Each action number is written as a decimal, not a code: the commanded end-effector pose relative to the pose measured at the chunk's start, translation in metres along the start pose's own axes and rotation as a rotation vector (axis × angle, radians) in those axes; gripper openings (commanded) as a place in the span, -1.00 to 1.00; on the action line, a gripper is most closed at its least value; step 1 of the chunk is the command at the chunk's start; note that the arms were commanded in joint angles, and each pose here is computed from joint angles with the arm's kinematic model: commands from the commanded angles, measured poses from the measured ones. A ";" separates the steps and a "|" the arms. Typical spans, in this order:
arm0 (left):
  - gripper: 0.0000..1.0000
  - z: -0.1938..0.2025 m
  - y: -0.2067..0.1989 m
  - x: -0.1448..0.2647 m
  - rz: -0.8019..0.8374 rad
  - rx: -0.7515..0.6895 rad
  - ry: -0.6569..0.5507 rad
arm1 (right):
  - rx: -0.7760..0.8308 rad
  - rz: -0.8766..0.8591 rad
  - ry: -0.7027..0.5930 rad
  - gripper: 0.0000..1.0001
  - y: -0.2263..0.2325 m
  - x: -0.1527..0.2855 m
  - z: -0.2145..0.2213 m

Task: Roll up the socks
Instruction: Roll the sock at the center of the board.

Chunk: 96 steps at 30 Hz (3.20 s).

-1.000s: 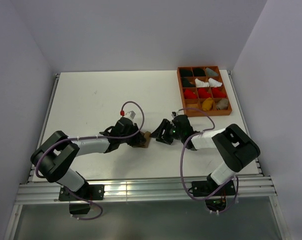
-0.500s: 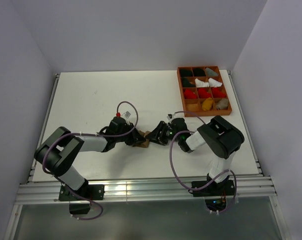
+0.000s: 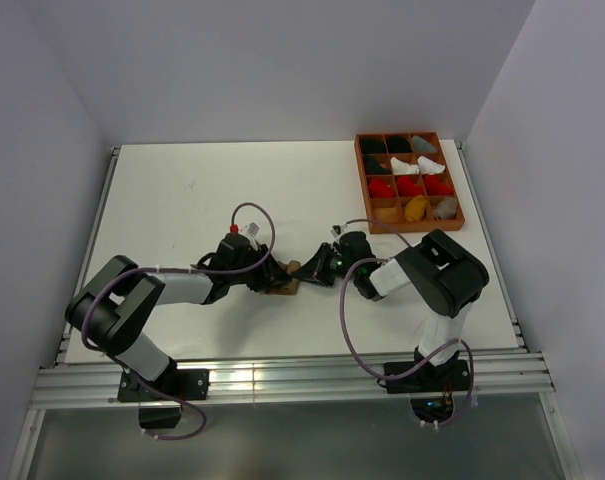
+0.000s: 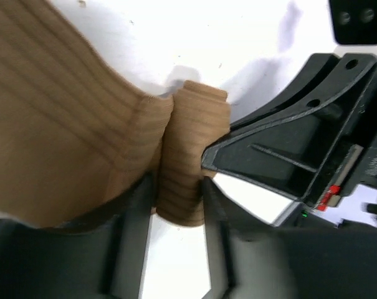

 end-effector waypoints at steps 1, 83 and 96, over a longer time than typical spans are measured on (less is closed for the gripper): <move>-0.11 -0.004 0.006 0.012 -0.082 -0.083 -0.062 | 0.075 0.097 0.016 -1.00 0.004 0.002 -0.008; -0.86 0.005 -0.006 -0.001 0.030 0.066 0.002 | 0.018 -0.037 -0.101 0.15 0.001 0.000 -0.021; -0.54 -0.007 0.004 0.003 -0.060 -0.018 -0.063 | 0.034 -0.032 -0.068 -1.00 -0.001 0.000 -0.017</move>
Point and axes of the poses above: each gripper's point midway between its finger pads, its own x axis back along the fingers, its own y axis along the line the jaws close on, z = x × y, the point moved 3 cm from there along x, back along the fingers, and after that the axes turned 7 degrees about x, right-handed, at the moved point
